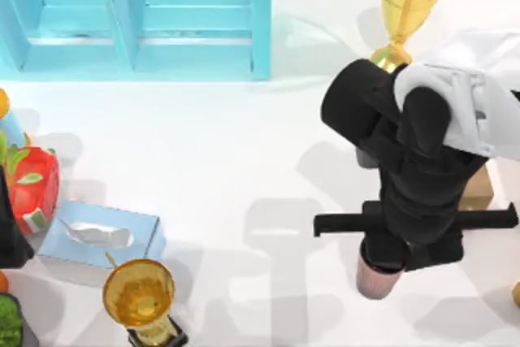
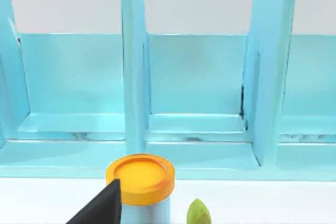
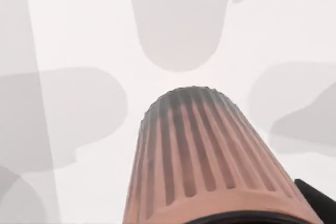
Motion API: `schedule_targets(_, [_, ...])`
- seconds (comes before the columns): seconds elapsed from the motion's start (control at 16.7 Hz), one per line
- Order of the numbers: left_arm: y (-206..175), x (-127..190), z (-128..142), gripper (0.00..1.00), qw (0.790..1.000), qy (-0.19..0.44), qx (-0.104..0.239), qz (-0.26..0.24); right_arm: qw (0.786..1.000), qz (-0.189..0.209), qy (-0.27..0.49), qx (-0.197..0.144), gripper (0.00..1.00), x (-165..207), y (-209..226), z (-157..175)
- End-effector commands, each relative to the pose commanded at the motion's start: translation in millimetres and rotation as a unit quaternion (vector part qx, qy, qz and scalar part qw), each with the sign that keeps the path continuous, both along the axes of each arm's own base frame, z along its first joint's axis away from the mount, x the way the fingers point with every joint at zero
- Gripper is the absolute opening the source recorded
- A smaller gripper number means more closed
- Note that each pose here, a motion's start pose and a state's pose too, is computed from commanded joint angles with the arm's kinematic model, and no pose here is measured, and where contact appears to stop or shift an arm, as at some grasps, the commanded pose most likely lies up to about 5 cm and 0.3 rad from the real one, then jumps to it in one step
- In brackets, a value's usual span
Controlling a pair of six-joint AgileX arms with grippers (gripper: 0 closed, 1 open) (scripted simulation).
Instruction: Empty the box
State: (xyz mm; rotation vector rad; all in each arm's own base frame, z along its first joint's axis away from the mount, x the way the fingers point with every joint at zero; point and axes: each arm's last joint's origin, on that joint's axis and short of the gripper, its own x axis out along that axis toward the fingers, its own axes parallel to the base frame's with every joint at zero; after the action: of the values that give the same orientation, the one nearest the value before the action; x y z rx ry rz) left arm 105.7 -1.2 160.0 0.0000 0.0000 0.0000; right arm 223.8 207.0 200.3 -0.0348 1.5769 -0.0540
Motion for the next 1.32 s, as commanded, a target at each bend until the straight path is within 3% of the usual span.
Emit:
schedule_targets(0.96, [0,0,0,1.0,1.0,0.0,0.0,0.0,1.0,0.0,0.0,0.0,0.0,0,3,-45])
schedule_targets(1.32, [0,0,0,1.0,1.0,0.0,0.0,0.0,1.0,0.0,0.0,0.0,0.45,0,3,-45])
